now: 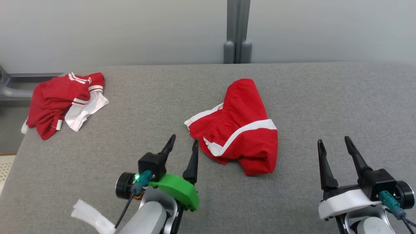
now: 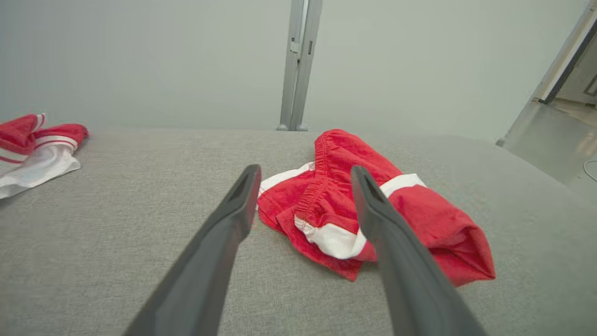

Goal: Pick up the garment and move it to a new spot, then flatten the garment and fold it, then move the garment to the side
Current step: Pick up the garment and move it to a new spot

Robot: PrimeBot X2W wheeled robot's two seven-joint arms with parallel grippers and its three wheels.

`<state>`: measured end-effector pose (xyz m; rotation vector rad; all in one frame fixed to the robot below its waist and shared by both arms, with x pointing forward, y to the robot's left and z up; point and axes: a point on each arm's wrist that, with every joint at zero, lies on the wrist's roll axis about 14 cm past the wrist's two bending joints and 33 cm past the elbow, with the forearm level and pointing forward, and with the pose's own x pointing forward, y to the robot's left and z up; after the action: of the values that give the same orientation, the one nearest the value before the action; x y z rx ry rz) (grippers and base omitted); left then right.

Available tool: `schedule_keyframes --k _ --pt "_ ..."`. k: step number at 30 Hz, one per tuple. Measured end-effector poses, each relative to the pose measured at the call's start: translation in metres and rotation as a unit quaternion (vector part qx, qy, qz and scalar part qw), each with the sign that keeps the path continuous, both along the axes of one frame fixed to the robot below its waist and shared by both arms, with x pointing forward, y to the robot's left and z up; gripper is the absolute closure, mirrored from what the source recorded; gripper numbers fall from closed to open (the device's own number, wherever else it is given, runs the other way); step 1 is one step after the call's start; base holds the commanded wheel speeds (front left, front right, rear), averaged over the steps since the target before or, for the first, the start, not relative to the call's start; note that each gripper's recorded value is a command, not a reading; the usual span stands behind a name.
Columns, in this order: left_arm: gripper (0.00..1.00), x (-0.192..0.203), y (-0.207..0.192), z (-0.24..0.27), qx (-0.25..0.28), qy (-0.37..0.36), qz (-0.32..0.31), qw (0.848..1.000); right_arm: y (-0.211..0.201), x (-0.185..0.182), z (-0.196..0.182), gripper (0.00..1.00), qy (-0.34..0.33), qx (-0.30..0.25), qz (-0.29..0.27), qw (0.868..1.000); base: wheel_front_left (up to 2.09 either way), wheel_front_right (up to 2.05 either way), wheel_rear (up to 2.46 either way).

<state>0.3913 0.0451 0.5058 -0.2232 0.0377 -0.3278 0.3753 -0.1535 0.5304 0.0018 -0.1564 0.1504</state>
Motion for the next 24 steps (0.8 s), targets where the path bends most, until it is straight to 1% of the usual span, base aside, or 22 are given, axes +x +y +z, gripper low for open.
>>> schedule_keyframes --k 3,11,18,24 --pt "0.00 -0.010 0.022 -0.001 -0.014 -0.001 0.040 0.999 0.005 -0.003 -0.004 0.00 0.006 0.000 0.008 1.000 0.00 0.00 0.00" --pt "0.00 -0.037 0.071 -0.012 -0.011 -0.001 0.120 0.993 0.009 -0.008 -0.010 0.00 0.017 0.015 0.015 1.000 0.00 0.00 0.00" --pt "0.00 -0.044 0.090 -0.018 0.001 0.000 0.143 0.990 0.012 -0.013 -0.018 0.00 0.030 0.022 0.018 0.999 0.00 0.00 0.00" --pt "0.00 -0.046 0.092 -0.022 0.005 0.001 0.143 0.990 0.012 -0.014 -0.020 0.00 0.033 0.026 0.018 0.999 0.00 0.00 0.00"
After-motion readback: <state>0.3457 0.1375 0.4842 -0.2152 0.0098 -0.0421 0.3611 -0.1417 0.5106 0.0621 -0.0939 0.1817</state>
